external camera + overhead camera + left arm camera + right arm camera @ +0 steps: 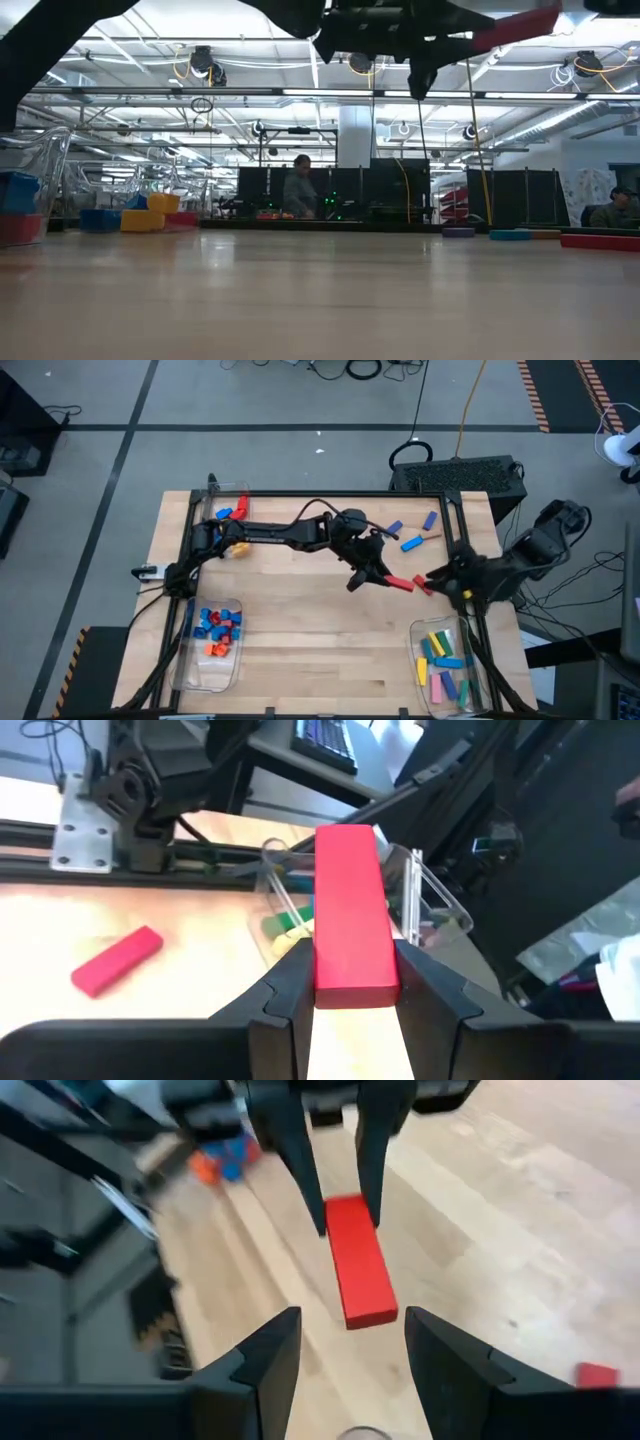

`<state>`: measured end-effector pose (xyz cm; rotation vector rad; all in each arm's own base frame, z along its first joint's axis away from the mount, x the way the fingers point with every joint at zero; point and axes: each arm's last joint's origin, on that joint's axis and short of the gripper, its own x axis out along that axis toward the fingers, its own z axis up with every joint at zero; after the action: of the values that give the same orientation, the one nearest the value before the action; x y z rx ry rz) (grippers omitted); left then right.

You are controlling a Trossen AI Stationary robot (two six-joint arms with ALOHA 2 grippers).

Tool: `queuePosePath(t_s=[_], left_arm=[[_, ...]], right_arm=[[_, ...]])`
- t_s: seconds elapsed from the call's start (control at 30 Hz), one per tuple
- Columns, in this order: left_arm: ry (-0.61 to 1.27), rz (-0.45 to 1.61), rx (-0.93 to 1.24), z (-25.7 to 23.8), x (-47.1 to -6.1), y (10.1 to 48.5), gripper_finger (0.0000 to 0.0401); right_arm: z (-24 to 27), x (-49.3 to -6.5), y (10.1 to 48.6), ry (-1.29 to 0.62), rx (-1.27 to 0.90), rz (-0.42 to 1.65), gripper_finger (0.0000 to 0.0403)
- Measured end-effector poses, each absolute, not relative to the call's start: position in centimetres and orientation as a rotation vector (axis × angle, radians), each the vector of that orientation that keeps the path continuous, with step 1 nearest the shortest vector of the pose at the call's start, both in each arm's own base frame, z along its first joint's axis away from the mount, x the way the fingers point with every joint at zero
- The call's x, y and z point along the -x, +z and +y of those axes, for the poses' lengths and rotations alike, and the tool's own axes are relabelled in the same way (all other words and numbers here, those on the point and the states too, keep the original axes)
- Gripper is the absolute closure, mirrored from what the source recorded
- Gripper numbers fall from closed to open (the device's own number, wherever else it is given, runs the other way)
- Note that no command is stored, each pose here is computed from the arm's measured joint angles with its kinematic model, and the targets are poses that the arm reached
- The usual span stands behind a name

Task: Sort blocks by size
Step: Put the red rectangular block into the bottom right transparent bin

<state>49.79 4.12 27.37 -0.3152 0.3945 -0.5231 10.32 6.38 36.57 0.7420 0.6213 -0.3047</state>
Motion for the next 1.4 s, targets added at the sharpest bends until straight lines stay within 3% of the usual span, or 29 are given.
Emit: queuePosePath(t_s=[0.2,0.47,0.6,0.87,1.1,1.23,1.4], left_arm=[[-0.523,0.393,0.314,4.0,-49.8,27.4,0.0293],[-0.528,0.402,0.318,3.7,-49.8,27.3,0.0293],[-0.538,0.391,0.308,3.4,-49.8,27.4,0.0293],[-0.573,0.36,0.221,2.0,-50.0,27.5,0.0293],[-0.548,0.344,0.212,1.8,-50.1,27.7,0.0293],[-0.514,0.348,0.231,1.8,-50.2,27.7,0.0293],[-0.495,0.336,0.245,2.0,-50.2,27.9,0.0211]], right_arm=[[6.8,-13.1,35.5,-0.336,-0.618,0.722,0.023],[6.7,-16.5,34.6,-0.249,-0.594,0.827,0.0161],[6.0,-17.1,34.0,-0.293,-0.578,0.892,0.0151],[5.6,-17.4,33.8,-0.225,-0.594,0.948,0.0203],[5.9,-17.3,33.8,-0.162,-0.62,0.997,0.0316],[5.9,-17.2,33.8,-0.136,-0.633,1.02,0.0323],[5.8,-16.4,33.5,-0.146,-0.673,1.099,0.0323]])
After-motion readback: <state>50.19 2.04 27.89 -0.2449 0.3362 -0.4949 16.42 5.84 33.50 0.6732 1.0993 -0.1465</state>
